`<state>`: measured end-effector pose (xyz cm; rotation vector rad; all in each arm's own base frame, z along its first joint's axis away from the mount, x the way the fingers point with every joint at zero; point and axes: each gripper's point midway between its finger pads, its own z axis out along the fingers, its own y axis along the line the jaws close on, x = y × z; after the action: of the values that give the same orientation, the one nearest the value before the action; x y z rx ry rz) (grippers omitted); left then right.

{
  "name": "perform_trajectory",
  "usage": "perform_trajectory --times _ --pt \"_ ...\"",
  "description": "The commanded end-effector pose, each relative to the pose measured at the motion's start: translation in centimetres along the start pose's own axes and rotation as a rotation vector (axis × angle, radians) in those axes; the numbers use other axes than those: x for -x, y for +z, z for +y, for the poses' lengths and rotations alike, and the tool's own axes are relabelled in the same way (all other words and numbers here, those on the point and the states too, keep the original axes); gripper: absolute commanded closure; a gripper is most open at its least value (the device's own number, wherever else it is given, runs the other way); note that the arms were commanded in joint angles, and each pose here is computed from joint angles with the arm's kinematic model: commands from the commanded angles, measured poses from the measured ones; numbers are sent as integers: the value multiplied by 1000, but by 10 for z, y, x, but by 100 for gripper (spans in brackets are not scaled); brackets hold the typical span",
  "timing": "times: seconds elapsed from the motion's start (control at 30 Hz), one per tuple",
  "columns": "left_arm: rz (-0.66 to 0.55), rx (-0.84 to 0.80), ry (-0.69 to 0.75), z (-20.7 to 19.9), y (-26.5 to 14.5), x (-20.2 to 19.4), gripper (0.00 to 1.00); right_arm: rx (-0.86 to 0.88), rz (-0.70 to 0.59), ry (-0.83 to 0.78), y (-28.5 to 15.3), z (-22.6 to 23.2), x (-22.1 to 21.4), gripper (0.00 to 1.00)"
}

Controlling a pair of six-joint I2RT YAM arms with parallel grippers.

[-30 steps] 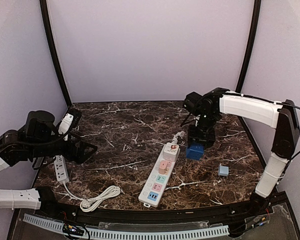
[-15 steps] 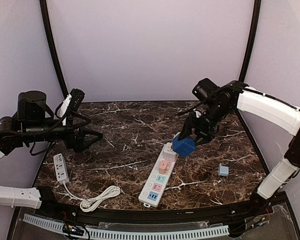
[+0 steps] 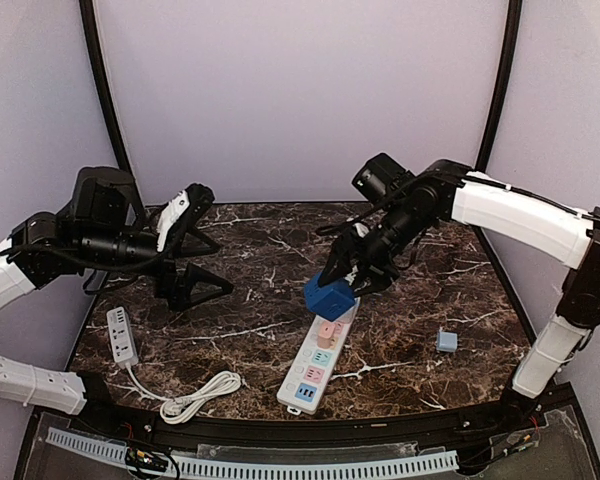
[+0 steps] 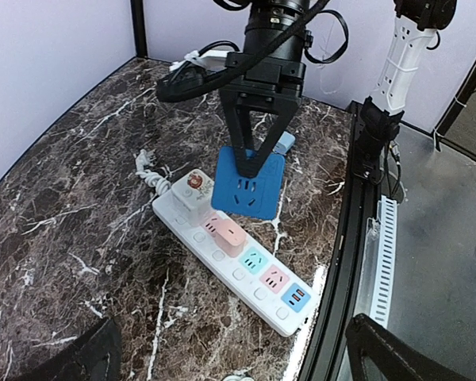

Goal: Insert the plug

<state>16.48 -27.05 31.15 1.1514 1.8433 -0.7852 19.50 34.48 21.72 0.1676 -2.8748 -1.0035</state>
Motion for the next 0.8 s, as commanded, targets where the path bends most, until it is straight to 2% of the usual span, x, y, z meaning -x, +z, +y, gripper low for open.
perform_trajectory --times 0.0,0.4,0.77 --pt "4 -113 26 -14 13 8 1 85 10 -70 5 43 0 90" --pt "81 -163 142 -19 55 -10 1 170 82 -146 27 100 -17 92" --pt "113 -145 176 -12 70 -29 7 221 102 -176 27 120 -21 93"
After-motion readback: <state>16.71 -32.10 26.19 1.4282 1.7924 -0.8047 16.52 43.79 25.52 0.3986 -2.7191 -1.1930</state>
